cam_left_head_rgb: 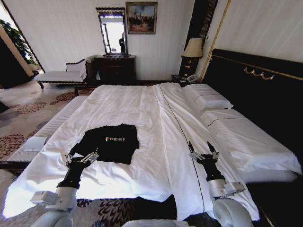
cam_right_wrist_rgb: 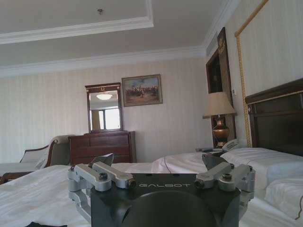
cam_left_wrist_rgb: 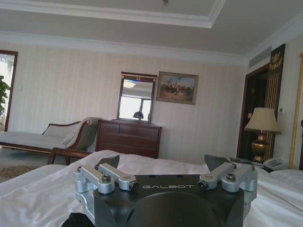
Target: Fold the clothes on the bed.
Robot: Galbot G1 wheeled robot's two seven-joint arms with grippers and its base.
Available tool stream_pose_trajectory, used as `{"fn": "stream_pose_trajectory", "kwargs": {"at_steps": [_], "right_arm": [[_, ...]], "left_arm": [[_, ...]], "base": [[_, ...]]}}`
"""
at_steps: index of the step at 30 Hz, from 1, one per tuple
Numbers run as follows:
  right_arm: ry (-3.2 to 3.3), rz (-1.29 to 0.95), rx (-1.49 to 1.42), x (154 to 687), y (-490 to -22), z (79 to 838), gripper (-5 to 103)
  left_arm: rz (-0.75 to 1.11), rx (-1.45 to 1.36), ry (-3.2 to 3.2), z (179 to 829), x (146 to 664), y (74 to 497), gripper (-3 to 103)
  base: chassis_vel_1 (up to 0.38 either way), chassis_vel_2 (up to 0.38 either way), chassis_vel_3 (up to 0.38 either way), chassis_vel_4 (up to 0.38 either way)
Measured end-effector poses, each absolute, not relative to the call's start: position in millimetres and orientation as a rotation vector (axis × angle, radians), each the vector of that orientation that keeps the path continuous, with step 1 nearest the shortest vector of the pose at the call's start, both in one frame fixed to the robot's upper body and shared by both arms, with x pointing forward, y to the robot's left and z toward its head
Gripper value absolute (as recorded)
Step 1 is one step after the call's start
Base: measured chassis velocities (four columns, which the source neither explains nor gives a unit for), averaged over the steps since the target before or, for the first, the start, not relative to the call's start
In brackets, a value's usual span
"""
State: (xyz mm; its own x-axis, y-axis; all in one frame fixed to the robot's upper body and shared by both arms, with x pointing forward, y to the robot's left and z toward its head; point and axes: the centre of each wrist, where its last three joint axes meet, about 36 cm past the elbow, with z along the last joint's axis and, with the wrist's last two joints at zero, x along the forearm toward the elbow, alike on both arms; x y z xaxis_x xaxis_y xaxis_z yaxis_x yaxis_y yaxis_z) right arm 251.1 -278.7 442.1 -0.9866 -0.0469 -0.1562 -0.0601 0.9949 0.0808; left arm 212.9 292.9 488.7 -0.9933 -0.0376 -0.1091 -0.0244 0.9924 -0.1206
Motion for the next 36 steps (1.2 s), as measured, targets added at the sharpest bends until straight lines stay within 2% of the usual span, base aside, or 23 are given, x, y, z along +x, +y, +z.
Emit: {"fn": "stream_pose_trajectory", "kwargs": {"at_steps": [36], "right_arm": [[2.98, 0.131, -0.088, 249, -272, 443, 100]], "left_arm": [[-0.134, 0.02, 3.032, 473, 210, 297, 100]], "base": [[0.028, 0.028, -0.043, -0.04]]}}
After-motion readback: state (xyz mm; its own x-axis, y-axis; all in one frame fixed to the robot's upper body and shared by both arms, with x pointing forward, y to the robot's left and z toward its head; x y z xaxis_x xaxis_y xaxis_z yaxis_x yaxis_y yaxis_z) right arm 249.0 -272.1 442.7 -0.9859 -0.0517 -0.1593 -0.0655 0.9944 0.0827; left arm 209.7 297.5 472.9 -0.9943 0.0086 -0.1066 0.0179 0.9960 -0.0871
